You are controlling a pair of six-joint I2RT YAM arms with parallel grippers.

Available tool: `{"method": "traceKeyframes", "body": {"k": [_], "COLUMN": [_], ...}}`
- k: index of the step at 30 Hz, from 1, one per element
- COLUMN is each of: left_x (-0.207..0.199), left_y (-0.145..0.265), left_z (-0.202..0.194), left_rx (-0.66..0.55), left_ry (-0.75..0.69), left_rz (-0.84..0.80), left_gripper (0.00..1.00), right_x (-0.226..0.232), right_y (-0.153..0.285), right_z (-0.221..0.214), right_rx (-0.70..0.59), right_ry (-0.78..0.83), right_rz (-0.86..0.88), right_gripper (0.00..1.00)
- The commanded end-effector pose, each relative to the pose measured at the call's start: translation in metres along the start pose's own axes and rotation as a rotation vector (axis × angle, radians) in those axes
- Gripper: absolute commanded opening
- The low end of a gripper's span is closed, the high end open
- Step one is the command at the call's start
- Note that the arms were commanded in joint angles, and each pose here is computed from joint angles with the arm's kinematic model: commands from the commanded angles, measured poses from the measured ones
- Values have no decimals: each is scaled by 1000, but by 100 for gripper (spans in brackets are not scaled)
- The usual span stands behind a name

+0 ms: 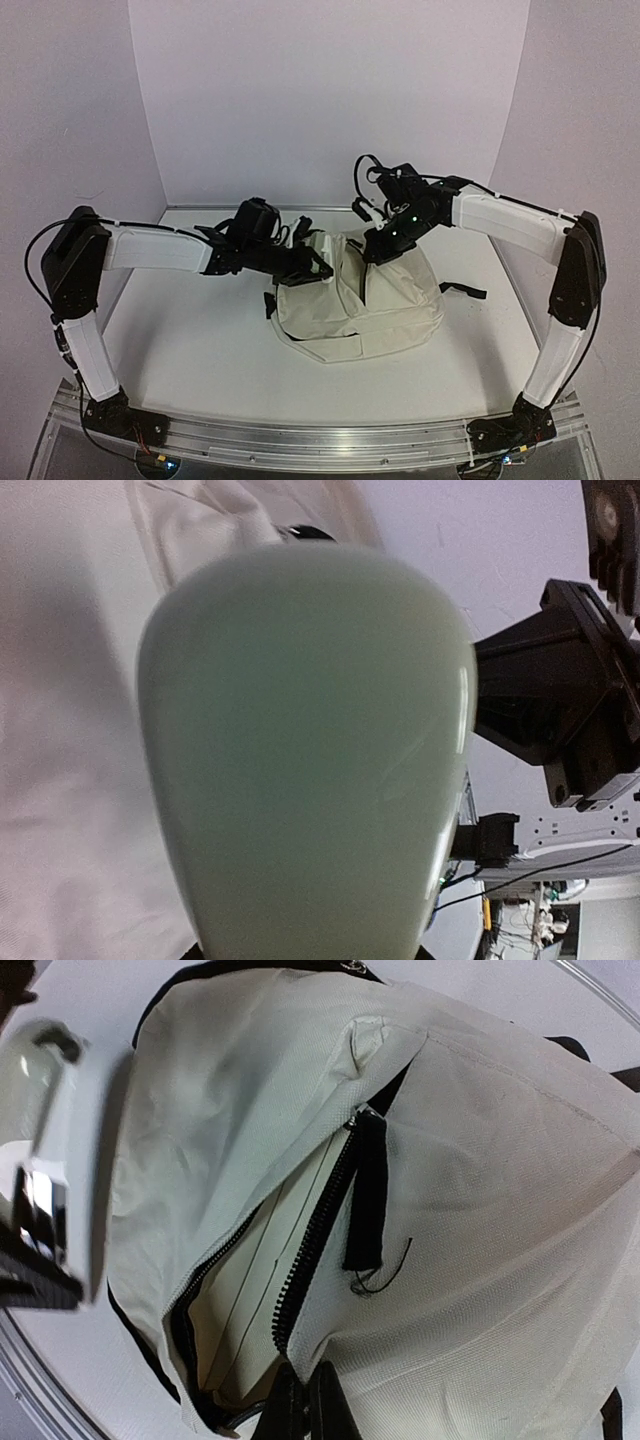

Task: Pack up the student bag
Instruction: Place the stationery in the student bag.

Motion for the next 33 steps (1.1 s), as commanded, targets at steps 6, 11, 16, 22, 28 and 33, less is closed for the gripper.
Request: {"method": "traceKeyframes", "body": {"k": [6, 11, 16, 22, 28, 33], "left_x": [-40, -42, -38, -35, -37, -19], "left_y": [-36, -58, -67, -77, -88, -82], "left_z": [6, -8, -10, 1, 39, 50], "left_rx": [1, 93, 124, 130, 76, 14], "left_ry": [-27, 0, 37, 53, 31, 54], "left_rz": [-299, -349, -364, -334, -282, -193], "left_gripper": [2, 2, 2, 3, 7, 22], "right_x": [16, 19, 19, 20, 19, 18], "right_y": [31, 31, 39, 42, 39, 41], "right_z": [6, 2, -1, -8, -12, -11], "right_rx": [-72, -67, -87, -81, -76, -87], "right_ry": [5, 14, 28, 32, 23, 18], "right_rz": [98, 126, 136, 158, 152, 143], "right_gripper": [0, 0, 0, 0, 0, 0]}}
Point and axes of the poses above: each gripper's point midway between its finger pads, its own y axis back along the fingers, its own x axis along the line the jaws close on, z = x × y, the point moved 6 cm from there along y, back along the fingers, and after that the axes turned 11 degrees about -y, right-handed, at the moved point
